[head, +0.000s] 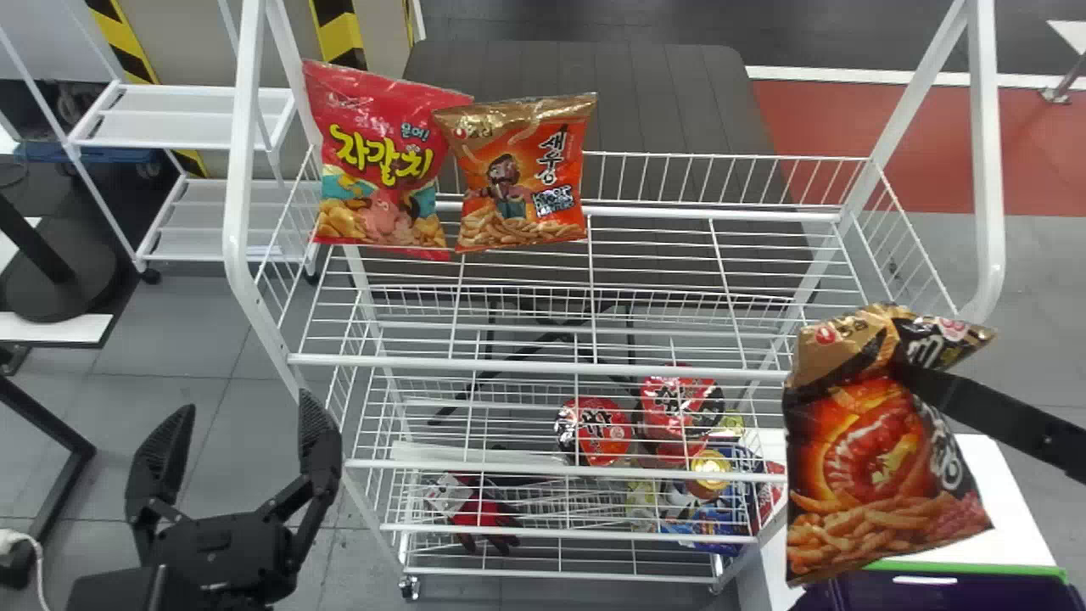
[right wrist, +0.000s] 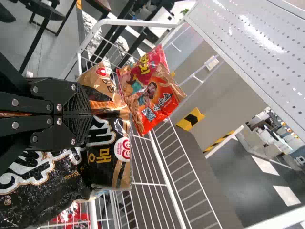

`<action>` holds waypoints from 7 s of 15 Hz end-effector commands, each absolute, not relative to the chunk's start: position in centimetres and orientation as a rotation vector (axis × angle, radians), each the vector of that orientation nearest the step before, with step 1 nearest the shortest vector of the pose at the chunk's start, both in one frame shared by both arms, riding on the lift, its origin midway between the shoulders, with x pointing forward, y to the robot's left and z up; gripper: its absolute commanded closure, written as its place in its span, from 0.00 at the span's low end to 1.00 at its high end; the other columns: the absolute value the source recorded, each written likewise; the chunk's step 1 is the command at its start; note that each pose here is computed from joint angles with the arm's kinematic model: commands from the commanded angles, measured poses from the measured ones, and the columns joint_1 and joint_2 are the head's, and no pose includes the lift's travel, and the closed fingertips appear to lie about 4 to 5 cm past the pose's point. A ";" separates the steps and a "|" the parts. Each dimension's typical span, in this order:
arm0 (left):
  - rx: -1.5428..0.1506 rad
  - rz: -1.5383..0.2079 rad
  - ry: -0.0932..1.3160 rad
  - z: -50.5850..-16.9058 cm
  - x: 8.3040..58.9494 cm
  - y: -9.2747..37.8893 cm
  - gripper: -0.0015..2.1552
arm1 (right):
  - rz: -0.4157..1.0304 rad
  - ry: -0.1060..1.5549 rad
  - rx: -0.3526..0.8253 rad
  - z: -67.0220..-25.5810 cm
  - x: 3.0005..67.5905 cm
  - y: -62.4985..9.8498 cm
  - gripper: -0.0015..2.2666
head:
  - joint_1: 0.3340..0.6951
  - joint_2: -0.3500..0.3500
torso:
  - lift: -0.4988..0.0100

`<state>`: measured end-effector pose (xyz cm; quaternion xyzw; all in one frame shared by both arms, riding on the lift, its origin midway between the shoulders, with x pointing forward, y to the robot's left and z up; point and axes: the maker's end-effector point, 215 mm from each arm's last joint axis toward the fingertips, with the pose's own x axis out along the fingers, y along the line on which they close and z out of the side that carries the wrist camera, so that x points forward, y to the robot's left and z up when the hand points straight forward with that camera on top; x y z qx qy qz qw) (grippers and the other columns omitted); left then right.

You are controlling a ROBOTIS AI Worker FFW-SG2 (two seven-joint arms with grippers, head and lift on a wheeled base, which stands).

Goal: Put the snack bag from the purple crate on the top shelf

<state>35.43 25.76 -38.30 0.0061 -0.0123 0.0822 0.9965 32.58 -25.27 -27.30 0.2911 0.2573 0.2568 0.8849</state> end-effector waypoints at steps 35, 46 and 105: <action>0.054 0.240 -0.016 -39.6 35.0 32.0 0.06 | 0.457 -0.210 0.546 -29.9 60.1 -15.1 0.94 | 1.00 0.76 | 0.98; 0.057 0.242 -0.034 -38.9 34.6 32.4 0.06 | 0.401 -0.176 0.529 -34.0 61.1 -16.1 0.94 | 1.00 0.77 | 0.98; 0.079 0.112 0.014 -37.8 34.3 27.4 0.06 | 0.159 0.025 0.029 -37.9 37.4 -17.7 0.04 | 1.00 0.73 | 0.98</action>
